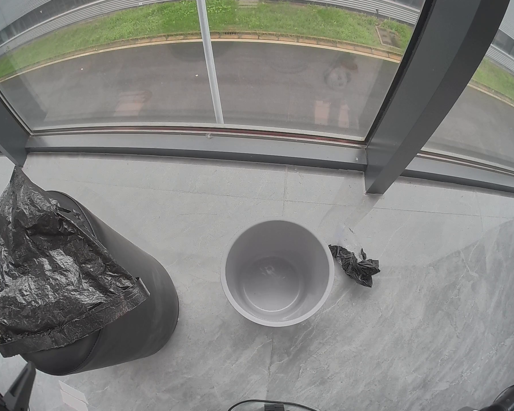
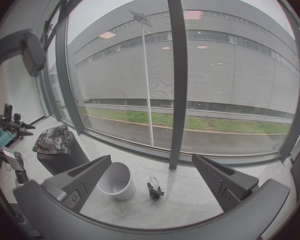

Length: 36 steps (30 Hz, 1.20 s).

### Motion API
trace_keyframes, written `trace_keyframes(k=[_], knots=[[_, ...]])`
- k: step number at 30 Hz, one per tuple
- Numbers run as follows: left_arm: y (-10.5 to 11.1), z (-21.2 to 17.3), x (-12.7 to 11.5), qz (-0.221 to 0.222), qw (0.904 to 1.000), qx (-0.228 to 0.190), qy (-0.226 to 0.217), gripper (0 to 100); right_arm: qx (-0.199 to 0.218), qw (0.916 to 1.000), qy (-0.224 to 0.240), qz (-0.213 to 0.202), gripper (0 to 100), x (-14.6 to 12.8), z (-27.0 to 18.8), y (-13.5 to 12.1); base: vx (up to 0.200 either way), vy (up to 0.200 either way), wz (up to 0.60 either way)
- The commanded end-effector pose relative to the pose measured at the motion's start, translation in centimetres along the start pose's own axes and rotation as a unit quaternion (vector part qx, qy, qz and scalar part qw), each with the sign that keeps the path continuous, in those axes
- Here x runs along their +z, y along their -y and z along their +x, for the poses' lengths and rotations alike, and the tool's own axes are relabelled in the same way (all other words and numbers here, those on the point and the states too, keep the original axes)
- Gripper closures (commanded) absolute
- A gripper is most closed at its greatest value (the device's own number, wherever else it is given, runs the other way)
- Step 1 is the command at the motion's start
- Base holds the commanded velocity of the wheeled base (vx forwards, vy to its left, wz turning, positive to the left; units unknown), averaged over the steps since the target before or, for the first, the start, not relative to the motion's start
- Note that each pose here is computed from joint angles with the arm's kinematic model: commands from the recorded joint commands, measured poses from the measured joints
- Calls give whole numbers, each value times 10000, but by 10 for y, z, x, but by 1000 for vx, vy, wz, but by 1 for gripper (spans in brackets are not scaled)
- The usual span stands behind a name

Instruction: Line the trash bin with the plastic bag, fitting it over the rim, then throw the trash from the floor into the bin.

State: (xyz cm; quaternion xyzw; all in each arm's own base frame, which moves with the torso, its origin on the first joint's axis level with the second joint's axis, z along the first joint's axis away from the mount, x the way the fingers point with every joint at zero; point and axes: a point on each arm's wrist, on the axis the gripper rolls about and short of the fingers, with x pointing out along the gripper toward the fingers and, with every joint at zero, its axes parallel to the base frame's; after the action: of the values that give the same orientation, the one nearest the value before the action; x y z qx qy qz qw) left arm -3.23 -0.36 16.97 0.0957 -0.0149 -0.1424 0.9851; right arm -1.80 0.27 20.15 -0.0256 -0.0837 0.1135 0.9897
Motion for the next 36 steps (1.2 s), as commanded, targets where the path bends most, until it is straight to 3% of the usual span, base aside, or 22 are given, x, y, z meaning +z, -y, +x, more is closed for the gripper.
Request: trace_keyframes(k=[1, 5, 6, 7, 9, 13, 16, 19, 24, 26, 27, 28, 30, 33, 36], knots=[[-7, 42, 2, 987, 9811, -1279, -1065, 0, 1150, 9889, -933, 137, 0, 7, 82, 3, 0, 0, 0], [-15, 71, 2, 2264, 9529, -1286, -1554, 0, 1251, 9852, -1165, 137, 0, 0, 119, 1, 0, 0, 0], [-16, 72, 2, 2313, 9517, -1265, -1574, 0, 1259, 9850, -1172, 138, 0, 0, 120, 1, 0, 0, 0], [-18, 80, 0, 2711, 9392, -1193, -1737, 0, 1374, 9819, -1291, 199, 0, -5, 131, -2, 0, 0, 0], [-17, 88, 0, 2732, 9355, -1273, -1844, 0, 1401, 9789, -1449, 333, 0, -14, 141, -4, 0, 0, 0], [-13, 106, 5, 2501, 9462, -909, -1839, 0, 1402, 9769, -1522, 540, 0, -28, 155, -7, 0, 0, 0], [-1, 127, 5, 2505, 9465, -671, -1923, 0, 1307, 9790, -1469, 543, 0, -34, 162, -7, 0, 0, 0], [22, 160, 2, 2350, 9516, -304, -1957, 0, 1053, 9815, -1519, 502, 0, -40, 166, -8, 0, 0, 0], [41, 199, 0, 1808, 9666, 513, -1740, 0, 1031, 9819, -1512, 491, 0, -40, 166, -9, 0, 0, 0], [47, 214, -2, 1360, 9731, 1130, -1477, 0, 1040, 9816, -1526, 484, 0, -41, 166, -9, 0, 0, 0], [47, 214, -2, 1360, 9731, 1130, -1477, 0, 1040, 9816, -1526, 484, 0, -41, 166, -9, 0, 0, 0], [46, 221, 1, 1017, 9755, 1506, -1240, 0, 1039, 9813, -1542, 492, 0, -41, 166, -9, 0, 0, 0], [41, 222, 5, 707, 9760, 1796, -1004, 0, 1030, 9811, -1559, 500, 0, -42, 167, -9, 0, 0, 0], [38, 214, 9, 366, 9778, 1890, -823, 0, 1031, 9805, -1596, 501, 0, -43, 168, -9, 0, 0, 0], [40, 200, 8, 124, 9825, 1715, -711, 0, 1032, 9801, -1619, 502, 0, -44, 169, -9, 0, 0, 0]])
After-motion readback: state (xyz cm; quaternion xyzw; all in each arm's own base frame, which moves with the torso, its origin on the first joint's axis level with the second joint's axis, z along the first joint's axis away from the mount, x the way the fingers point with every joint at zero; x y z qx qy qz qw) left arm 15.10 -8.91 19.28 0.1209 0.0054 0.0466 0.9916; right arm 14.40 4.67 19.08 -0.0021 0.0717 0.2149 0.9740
